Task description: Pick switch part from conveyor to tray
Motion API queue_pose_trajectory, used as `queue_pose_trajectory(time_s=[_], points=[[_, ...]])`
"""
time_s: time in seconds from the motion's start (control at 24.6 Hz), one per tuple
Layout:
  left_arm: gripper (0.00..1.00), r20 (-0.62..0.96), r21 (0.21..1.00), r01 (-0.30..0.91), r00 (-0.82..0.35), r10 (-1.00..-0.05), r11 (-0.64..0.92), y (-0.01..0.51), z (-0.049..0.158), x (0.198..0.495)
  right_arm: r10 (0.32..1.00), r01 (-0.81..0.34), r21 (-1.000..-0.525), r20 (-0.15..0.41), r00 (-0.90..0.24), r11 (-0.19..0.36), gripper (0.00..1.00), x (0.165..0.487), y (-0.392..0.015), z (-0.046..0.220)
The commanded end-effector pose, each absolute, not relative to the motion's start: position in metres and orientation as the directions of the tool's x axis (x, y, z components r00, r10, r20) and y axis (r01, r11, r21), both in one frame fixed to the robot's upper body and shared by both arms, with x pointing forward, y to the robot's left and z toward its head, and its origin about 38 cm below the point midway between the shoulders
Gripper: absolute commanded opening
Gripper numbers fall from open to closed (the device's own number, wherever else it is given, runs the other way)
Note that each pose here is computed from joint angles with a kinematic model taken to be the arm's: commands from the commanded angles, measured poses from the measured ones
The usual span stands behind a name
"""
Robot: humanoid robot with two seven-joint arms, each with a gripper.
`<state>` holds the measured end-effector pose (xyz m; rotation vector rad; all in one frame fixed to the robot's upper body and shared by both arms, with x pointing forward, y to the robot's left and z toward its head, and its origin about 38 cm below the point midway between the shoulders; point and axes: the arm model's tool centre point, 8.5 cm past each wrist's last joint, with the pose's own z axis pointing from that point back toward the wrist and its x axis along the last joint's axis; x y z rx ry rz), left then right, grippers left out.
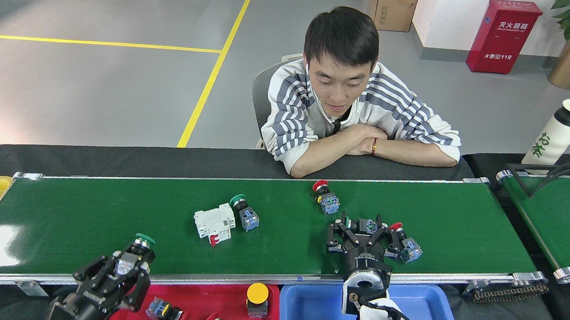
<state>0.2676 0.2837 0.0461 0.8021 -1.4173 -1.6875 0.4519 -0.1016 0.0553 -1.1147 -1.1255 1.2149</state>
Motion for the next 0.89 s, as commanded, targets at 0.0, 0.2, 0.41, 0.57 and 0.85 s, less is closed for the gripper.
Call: queue_pose_trajectory(time_s=[0.0, 0.2, 0.41, 0.57, 0.85], points=[[0.38, 0.018, 0.986, 0.142, -0.59, -0.807, -0.082, 0.272, 0.051, 0.251, 0.994, -0.039, -0.997, 0.065, -0.09, 0.061, 0.13, 0.443, -0.075, 0.08], [1.0, 0.028, 0.984, 0.158, -0.59, -0.807, -0.082, 0.272, 0.047, 0.245, 0.867, 0.04, -0.996, 0.053, -0.495, 0.084, 0.18, 0.381, -0.007, 0.101], [1.0, 0.026, 0.987, 0.147, -0.552, -0.834, -0.066, 0.283, 0.05, 0.248, 0.727, 0.051, -0.997, 0.005, -0.687, 0.055, 1.0, 0.331, 0.052, 0.09], [1.0, 0.033, 0.993, 0.12, -0.312, -0.95, -0.005, 0.315, 0.055, 0.262, 0.679, 0.057, -0.996, 0.002, -0.734, 0.065, 1.0, 0.315, 0.067, 0.089], [1.0, 0.019, 0.984, 0.174, 0.055, -0.998, 0.029, 0.399, 0.035, 0.276, 0.727, 0.061, -0.991, 0.042, -0.685, 0.116, 1.0, 0.318, 0.056, 0.098]])
